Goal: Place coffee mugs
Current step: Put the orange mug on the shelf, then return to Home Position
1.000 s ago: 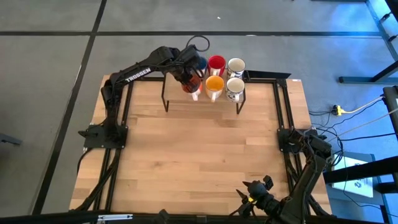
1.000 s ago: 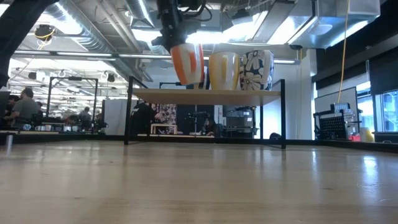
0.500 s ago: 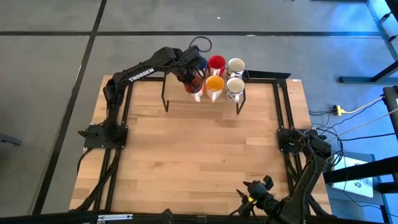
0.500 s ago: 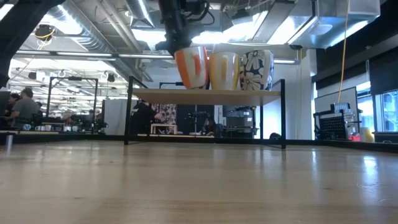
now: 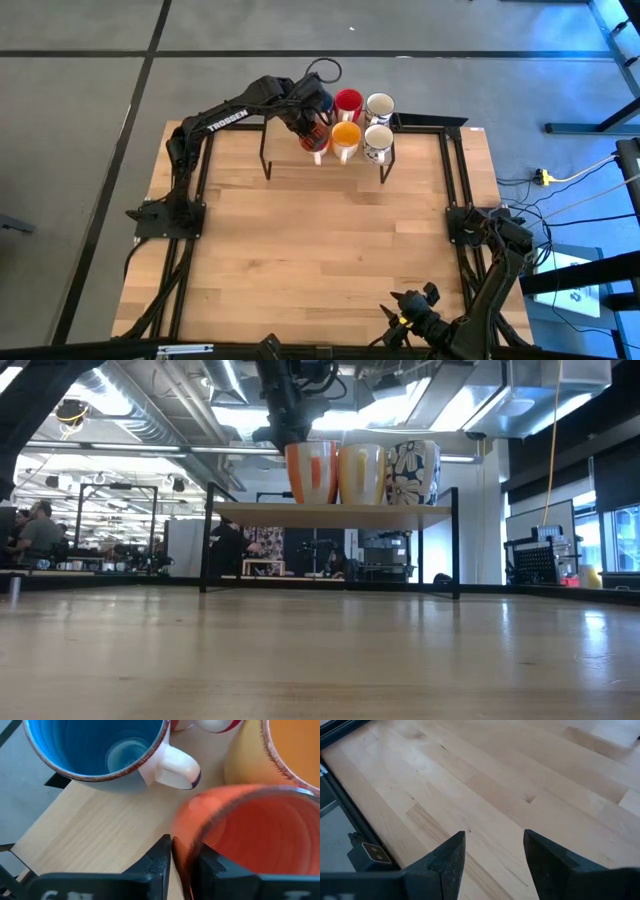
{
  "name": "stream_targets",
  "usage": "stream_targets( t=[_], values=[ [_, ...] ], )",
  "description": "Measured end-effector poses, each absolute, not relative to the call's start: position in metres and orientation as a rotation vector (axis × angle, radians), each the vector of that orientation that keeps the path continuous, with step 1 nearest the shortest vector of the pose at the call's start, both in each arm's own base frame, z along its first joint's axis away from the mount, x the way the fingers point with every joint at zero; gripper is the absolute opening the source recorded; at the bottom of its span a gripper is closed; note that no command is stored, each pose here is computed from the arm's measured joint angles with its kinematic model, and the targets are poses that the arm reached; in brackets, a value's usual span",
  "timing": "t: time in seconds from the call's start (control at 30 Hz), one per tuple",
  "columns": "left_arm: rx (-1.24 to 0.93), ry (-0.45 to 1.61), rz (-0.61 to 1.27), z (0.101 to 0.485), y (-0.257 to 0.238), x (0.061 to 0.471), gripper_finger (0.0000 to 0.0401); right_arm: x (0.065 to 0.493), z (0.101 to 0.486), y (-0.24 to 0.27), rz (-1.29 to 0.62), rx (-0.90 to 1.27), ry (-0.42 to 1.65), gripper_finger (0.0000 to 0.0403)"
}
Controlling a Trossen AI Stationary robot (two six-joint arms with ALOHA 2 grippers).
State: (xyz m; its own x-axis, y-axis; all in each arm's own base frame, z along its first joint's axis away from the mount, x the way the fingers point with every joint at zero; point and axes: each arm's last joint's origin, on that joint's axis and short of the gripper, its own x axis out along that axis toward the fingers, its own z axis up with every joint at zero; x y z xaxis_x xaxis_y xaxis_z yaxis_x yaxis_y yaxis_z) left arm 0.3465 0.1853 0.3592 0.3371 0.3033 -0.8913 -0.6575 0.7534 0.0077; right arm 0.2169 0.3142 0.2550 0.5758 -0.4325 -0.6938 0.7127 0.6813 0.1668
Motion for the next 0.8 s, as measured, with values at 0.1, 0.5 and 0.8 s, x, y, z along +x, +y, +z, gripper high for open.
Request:
stream_targets(
  t=[0.1, 0.5, 0.8],
  values=[
    [-0.387, 1.052, 0.649, 0.360, 0.186, 0.346, 0.0054, 0.217, 0.255, 0.314, -0.699, 0.462, 0.668, 0.0188],
    [-0.372, 1.020, 0.642, 0.361, 0.187, 0.349, 0.0102, 0.217, 0.255, 0.314, -0.701, 0.469, 0.673, 0.0188],
    [-0.334, 0.972, 0.627, 0.380, 0.185, 0.347, 0.0129, 0.217, 0.255, 0.314, -0.701, 0.470, 0.673, 0.0188]
  ],
)
